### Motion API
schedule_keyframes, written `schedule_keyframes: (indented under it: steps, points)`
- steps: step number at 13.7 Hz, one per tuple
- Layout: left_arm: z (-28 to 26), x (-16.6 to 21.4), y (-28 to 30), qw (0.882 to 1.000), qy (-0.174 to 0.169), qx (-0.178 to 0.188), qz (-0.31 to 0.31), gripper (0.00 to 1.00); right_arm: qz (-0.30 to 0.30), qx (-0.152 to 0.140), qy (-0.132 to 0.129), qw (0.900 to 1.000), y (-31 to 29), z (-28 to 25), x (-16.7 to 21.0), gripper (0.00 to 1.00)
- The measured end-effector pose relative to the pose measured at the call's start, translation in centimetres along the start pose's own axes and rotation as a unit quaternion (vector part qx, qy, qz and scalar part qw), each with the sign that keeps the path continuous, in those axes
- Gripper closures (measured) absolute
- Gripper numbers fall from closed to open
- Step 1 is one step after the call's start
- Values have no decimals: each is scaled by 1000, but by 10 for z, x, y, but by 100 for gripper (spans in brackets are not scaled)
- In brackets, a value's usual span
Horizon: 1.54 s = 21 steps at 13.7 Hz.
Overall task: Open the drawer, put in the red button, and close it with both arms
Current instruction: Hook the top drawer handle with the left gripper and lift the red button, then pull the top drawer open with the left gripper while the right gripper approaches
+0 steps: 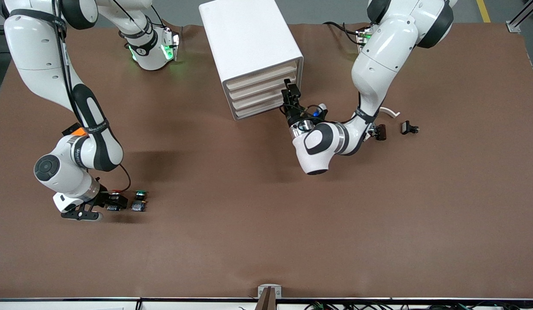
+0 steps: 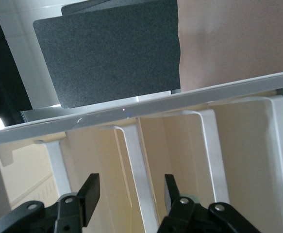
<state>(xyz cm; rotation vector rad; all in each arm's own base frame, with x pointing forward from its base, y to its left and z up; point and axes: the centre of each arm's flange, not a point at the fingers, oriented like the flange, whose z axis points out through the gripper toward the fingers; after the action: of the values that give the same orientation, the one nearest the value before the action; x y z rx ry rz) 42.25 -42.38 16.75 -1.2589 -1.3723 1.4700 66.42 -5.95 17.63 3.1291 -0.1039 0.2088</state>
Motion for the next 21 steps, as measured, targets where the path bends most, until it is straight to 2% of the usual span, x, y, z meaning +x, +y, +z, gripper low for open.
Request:
schedule_keyframes:
  steps: [3, 4, 6, 7, 8, 9, 11, 12, 13, 14, 16, 17, 21]
  points:
    - [20, -5, 4, 1000, 16, 8, -6, 39, -1, 0, 1, 1000, -1, 0, 0, 54]
    - [27, -7, 6, 1000, 21, 11, -8, 39, -2, 0, 1, 1000, -3, -1, 1, 59]
    - [38, -9, 12, 999, 29, 16, -13, 39, -4, 2, -10, 1000, -8, -5, 3, 59]
    - [43, -10, 14, 999, 33, 18, -14, 43, -1, 4, -20, 1000, -10, -11, 6, 59]
    - [47, -11, 15, 999, 37, 19, -15, 52, 5, 5, -30, 1000, -11, -21, 10, 59]
    - [51, -13, 15, 999, 41, 20, -15, 52, 15, 7, -40, 999, -14, -35, 14, 59]
    - [58, -16, 16, 999, 46, 20, -15, 67, 41, 10, -57, 997, -26, -70, 21, 59]
    - [59, -17, 16, 999, 48, 20, -14, 67, 56, 10, -65, 996, -37, -88, 22, 59]
    - [59, -17, 16, 999, 48, 20, -14, 71, 72, 10, -73, 995, -50, -103, 21, 59]
    - [59, -17, 15, 999, 48, 20, -14, 83, 89, 9, -79, 993, -65, -117, 19, 59]
    - [57, -18, 15, 999, 48, 17, -14, 86, 121, 6, -90, 989, -98, -139, 14, 59]
    - [56, -18, 14, 998, 48, 18, -24, 91, 136, 3, -99, 986, -114, -148, 9, 59]
    - [49, -15, 14, 998, 43, 13, -34, 91, 189, -10, -117, 975, -177, -184, -10, 59]
